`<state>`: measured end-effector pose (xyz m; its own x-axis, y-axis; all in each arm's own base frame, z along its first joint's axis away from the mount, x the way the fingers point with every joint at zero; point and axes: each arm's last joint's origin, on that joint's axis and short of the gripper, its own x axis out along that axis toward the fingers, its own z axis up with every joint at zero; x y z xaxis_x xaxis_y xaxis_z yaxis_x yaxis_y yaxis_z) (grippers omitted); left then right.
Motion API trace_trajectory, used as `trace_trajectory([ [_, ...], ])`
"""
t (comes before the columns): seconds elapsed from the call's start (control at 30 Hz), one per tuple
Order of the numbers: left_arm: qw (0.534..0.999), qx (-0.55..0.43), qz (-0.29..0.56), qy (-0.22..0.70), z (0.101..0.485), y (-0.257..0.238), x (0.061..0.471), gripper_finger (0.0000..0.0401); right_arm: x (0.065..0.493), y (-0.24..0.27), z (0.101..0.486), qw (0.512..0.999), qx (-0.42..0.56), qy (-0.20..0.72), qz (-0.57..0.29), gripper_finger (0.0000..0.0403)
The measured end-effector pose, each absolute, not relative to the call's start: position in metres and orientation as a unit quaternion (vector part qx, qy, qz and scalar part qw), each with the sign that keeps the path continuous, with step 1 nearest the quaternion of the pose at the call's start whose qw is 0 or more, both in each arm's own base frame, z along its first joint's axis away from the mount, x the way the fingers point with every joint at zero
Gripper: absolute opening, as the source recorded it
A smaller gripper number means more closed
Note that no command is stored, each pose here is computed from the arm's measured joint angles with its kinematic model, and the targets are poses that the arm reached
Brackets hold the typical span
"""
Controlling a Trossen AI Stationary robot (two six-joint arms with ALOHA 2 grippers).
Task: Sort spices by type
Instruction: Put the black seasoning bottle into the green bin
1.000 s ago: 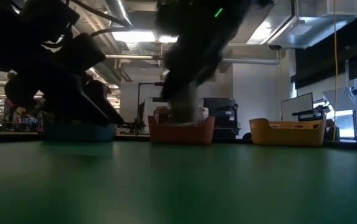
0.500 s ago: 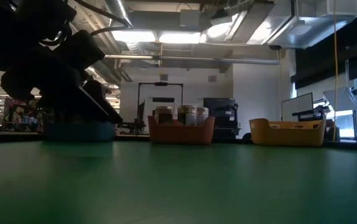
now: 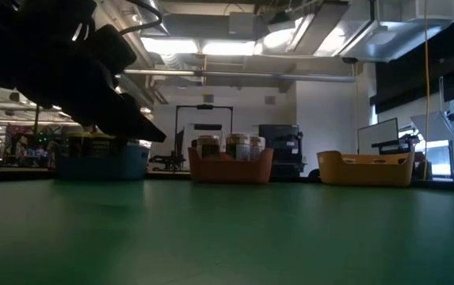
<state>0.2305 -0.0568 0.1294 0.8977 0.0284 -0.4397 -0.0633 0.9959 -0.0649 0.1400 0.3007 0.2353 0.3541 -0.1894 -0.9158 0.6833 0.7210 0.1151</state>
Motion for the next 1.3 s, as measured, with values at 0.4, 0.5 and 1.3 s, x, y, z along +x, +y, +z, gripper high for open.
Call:
trace_trajectory([
  [0.4, 0.974, -0.041, 0.023, 0.222, 0.130, -0.057, 0.231, 0.0324, 0.129, 0.311, 0.187, 0.735, 0.161, 0.540, -0.377, 0.0183],
  [0.5, 0.974, -0.041, 0.024, 0.222, 0.130, -0.057, 0.231, 0.0324, 0.128, 0.309, 0.181, 0.725, 0.152, 0.533, -0.409, 0.0192],
  [1.3, 0.973, -0.053, 0.026, 0.222, 0.130, -0.057, 0.231, 0.0324, 0.127, 0.321, 0.209, 0.676, 0.162, 0.563, -0.446, 0.0359],
])
